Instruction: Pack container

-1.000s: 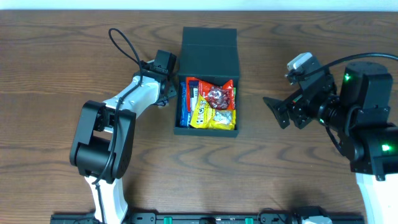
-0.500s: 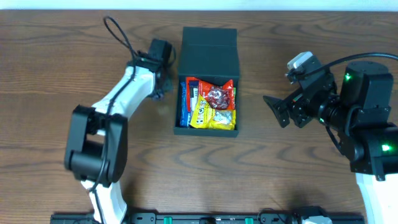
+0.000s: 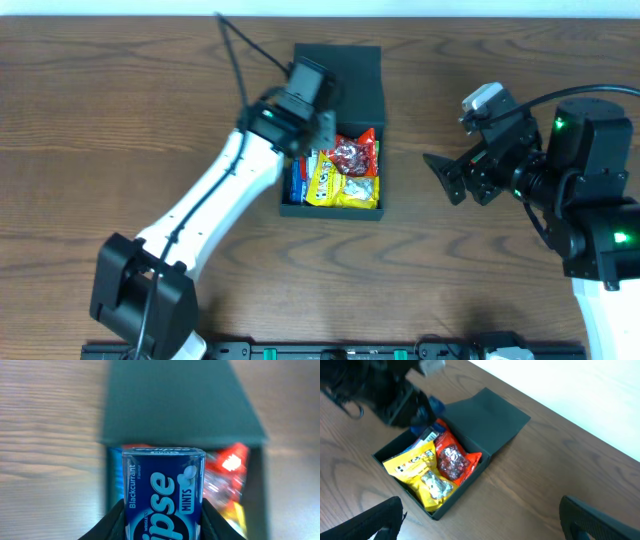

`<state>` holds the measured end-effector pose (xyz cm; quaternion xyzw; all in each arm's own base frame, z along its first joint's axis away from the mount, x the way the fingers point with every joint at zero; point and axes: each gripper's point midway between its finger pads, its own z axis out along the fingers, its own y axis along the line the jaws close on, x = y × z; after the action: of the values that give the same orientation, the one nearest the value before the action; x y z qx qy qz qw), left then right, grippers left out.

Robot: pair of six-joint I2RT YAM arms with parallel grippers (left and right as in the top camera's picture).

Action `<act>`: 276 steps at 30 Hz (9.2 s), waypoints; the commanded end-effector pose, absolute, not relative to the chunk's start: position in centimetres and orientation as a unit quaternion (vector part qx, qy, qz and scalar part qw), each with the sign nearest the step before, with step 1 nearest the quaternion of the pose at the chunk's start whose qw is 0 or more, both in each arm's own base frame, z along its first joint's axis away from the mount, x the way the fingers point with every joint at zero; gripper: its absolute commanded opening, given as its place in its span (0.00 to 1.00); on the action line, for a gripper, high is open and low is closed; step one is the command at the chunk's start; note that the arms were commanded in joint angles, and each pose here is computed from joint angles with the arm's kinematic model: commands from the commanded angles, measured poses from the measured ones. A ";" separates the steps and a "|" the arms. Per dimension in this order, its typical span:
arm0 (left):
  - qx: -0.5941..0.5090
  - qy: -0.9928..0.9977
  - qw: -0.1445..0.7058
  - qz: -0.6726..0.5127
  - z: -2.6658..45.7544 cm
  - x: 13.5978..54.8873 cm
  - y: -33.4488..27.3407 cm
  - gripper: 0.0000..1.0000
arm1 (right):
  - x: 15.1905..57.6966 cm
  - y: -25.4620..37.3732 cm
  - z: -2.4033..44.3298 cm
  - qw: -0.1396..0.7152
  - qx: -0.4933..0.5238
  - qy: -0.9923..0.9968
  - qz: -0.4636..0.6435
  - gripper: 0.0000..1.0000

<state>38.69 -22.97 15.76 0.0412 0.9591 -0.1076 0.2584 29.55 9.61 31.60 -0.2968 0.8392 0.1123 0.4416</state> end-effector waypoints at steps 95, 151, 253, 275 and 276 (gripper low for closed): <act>-0.179 0.905 0.110 -0.371 3.6 53.0 -15.9 0.06 | 51.3 14.5 3.2 0.234 0.128 0.893 0.363 0.02; 0.217 0.956 0.023 -0.195 12.0 32.0 -22.9 0.06 | 34.9 12.4 20.5 0.235 -0.133 0.921 0.279 0.02; -0.140 0.828 0.542 0.007 18.8 15.9 2.8 0.95 | 14.4 15.0 16.1 0.291 -0.109 0.902 0.299 0.99; -0.137 0.831 0.539 0.004 10.3 21.2 2.4 0.95 | 14.4 15.0 16.1 0.291 -0.110 0.902 0.299 0.99; -0.137 0.831 0.539 0.004 10.3 21.2 2.4 0.95 | 14.4 15.0 16.1 0.291 -0.110 0.902 0.299 0.99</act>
<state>21.18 2.22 10.98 -0.1294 0.8294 0.0029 0.5434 14.54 14.77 15.73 -0.0980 0.9050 0.2980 0.2873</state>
